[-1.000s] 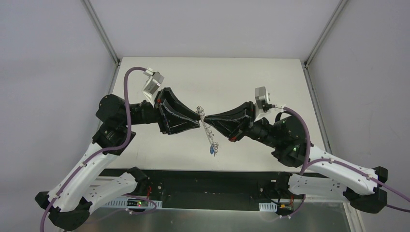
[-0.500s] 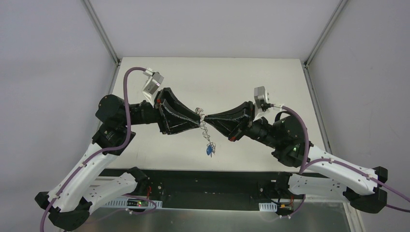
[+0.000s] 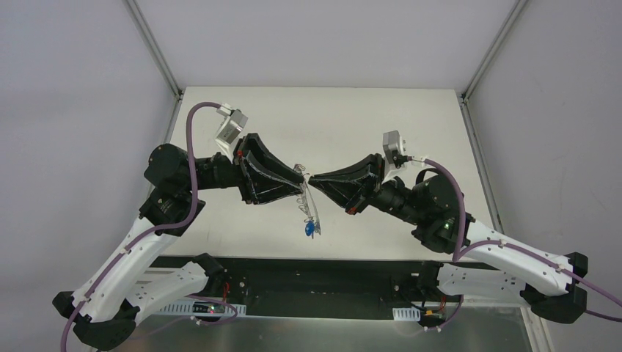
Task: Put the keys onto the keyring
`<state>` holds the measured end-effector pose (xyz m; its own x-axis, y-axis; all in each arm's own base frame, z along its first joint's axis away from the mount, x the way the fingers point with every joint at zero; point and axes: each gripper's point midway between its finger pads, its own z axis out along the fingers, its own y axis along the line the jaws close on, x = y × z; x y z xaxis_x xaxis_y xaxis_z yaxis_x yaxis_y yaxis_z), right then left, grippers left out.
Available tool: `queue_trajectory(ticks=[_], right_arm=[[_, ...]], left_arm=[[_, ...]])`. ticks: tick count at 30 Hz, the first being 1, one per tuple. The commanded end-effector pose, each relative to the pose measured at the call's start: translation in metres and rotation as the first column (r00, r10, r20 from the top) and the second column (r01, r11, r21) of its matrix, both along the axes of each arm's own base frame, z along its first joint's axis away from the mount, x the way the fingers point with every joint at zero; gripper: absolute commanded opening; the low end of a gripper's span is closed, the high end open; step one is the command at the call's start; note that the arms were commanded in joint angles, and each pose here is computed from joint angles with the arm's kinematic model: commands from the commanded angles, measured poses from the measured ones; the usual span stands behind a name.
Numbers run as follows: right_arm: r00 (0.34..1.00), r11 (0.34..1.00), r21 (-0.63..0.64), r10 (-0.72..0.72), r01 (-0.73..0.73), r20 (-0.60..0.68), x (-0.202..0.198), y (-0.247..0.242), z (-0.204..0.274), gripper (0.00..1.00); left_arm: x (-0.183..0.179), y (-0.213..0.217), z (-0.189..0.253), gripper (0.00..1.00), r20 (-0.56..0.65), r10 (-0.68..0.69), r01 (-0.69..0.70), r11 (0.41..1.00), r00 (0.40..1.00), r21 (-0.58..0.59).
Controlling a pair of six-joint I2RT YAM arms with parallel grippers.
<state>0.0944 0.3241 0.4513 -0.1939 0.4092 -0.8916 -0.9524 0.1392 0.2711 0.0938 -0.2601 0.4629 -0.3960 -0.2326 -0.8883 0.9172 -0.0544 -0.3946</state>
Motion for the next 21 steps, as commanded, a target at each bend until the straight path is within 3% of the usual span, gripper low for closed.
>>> queue_trajectory(ticks=[1, 21], right_arm=[[0.999, 0.998, 0.033, 0.05, -0.05, 0.005, -0.009, 0.003, 0.013, 0.0], [0.99, 0.987, -0.067, 0.144, -0.144, -0.008, -0.023, 0.016, -0.002, 0.0]], left_arm=[[-0.006, 0.002, 0.014, 0.35, 0.045, -0.011, 0.012, 0.999, 0.999, -0.043], [-0.007, 0.003, 0.014, 0.34, 0.048, -0.009, 0.011, 0.999, 0.999, -0.041]])
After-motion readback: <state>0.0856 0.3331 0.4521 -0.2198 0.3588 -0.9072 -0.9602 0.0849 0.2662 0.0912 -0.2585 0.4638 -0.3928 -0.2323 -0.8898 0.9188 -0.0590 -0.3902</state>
